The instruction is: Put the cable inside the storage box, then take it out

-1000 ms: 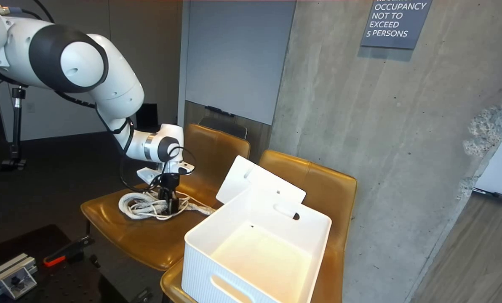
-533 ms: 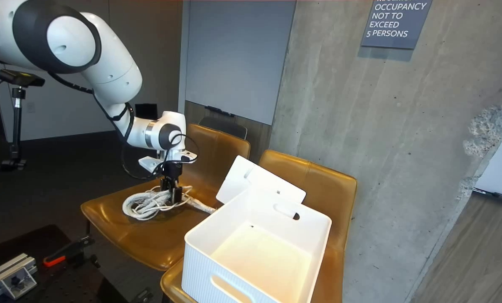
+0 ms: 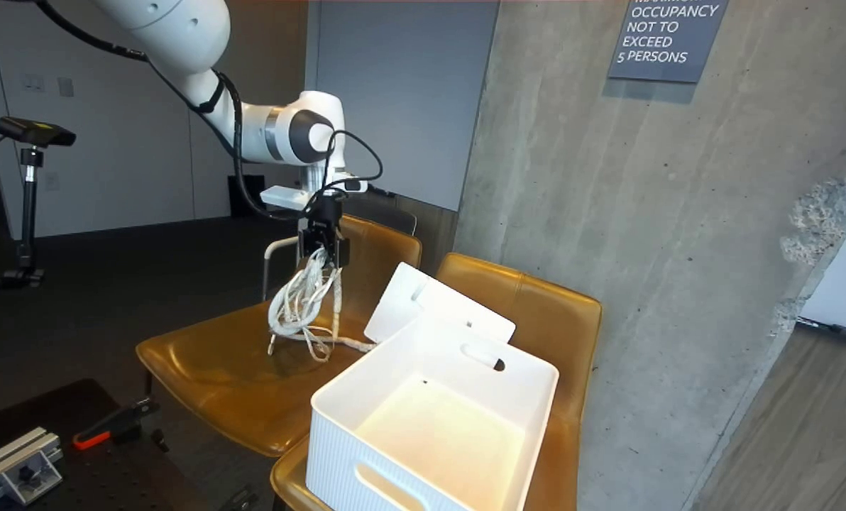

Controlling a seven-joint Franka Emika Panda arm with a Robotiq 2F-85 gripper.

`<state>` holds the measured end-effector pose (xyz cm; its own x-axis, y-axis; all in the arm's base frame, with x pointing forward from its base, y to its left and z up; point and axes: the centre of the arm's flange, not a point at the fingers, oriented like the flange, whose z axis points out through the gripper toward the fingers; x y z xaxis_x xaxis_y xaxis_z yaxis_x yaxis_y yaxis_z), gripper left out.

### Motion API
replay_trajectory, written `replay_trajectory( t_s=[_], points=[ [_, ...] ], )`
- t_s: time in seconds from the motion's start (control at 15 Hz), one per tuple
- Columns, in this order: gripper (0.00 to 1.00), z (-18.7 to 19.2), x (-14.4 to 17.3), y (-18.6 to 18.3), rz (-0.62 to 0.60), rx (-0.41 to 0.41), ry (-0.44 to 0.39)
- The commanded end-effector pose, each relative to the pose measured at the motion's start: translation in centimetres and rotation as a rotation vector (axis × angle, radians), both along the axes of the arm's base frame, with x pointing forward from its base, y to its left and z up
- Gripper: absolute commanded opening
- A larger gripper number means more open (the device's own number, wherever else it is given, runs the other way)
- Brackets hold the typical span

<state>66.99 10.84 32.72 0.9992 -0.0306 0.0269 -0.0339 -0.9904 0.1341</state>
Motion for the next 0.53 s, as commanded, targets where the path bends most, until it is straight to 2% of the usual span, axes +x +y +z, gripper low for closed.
replay_trajectory(
  t_s=[0.0,0.47],
  points=[
    [0.0,8.8,0.1,-4.9,0.112,-0.032,-0.029],
    [0.0,24.8,1.2,-17.4,0.221,-0.153,-0.151]
  ],
)
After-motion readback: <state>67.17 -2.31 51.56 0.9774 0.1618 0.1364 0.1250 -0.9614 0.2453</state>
